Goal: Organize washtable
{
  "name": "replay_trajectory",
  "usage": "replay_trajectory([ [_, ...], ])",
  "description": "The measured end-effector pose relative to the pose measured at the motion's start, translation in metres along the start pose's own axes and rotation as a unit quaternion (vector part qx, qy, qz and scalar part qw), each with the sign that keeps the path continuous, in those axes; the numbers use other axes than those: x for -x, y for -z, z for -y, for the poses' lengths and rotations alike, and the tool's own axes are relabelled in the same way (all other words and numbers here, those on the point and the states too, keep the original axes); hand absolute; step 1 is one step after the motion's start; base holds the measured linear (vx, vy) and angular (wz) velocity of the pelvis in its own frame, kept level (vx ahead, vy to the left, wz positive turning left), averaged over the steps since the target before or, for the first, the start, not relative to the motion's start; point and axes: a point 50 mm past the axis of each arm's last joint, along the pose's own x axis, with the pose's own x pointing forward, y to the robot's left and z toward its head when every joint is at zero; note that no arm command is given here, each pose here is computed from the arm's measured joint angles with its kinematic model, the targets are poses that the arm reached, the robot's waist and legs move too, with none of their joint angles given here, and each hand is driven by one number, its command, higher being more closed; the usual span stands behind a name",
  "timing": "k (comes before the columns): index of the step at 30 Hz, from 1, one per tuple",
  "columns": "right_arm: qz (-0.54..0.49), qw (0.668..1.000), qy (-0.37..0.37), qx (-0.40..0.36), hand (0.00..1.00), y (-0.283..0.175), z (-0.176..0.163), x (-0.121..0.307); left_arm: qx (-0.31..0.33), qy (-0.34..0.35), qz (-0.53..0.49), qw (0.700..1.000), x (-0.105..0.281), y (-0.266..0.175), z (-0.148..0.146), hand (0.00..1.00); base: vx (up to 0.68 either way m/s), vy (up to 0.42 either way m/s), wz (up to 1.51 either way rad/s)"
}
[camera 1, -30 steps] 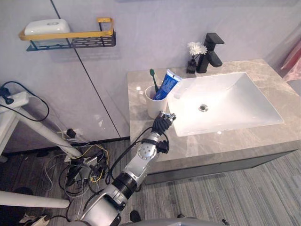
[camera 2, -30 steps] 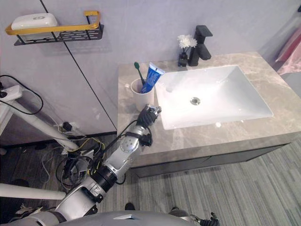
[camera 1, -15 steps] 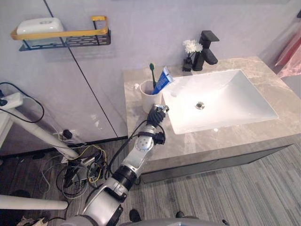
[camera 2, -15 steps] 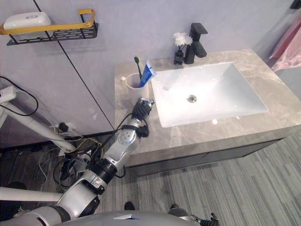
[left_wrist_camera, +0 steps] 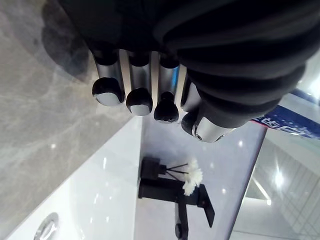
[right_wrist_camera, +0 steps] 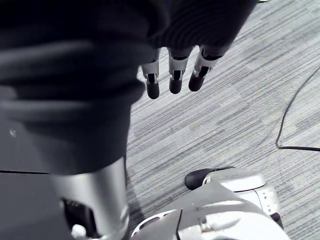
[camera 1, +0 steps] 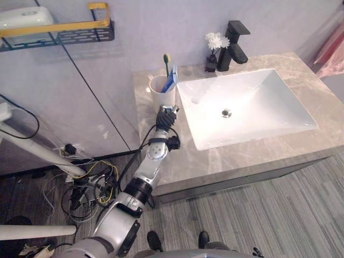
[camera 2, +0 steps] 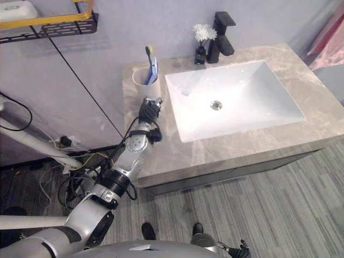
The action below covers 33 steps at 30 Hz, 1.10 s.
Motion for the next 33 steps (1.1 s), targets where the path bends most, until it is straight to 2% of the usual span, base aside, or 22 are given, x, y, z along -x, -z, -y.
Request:
replay_trajectory([
  [9,0.017,1.000,0.000,-0.003,0.00,-0.008,0.000,-0.001,0.016,-0.067,0.044,0.997,-0.025,-0.031,-0.019,1.00,-0.01,0.015,-0.18],
  [15,0.017,1.000,-0.004,-0.003,0.00,-0.008,0.000,-0.001,0.043,-0.136,0.070,0.987,-0.037,-0.052,-0.043,1.00,-0.01,0.019,-0.16],
  [22,0.018,1.000,-0.010,-0.002,0.00,-0.008,-0.001,-0.001,0.052,-0.155,0.078,0.983,-0.037,-0.056,-0.050,1.00,-0.02,0.014,-0.07],
  [24,0.017,1.000,-0.010,-0.002,0.00,-0.007,-0.001,0.000,0.066,-0.138,0.106,0.983,-0.029,-0.065,-0.043,1.00,-0.02,0.007,0.10],
  [27,0.011,1.000,-0.007,-0.002,0.00,-0.001,0.001,0.001,0.073,-0.069,0.140,0.985,-0.008,-0.070,-0.021,1.00,0.00,0.004,0.18],
  [29,0.004,1.000,-0.004,-0.004,0.00,0.003,0.003,0.002,0.076,0.009,0.146,0.986,0.016,-0.066,0.002,1.00,0.00,0.005,0.30],
  [33,-0.005,1.000,0.004,-0.011,0.00,0.008,0.008,0.003,0.092,0.115,0.133,0.980,0.064,-0.051,0.012,1.00,-0.01,0.009,0.28],
])
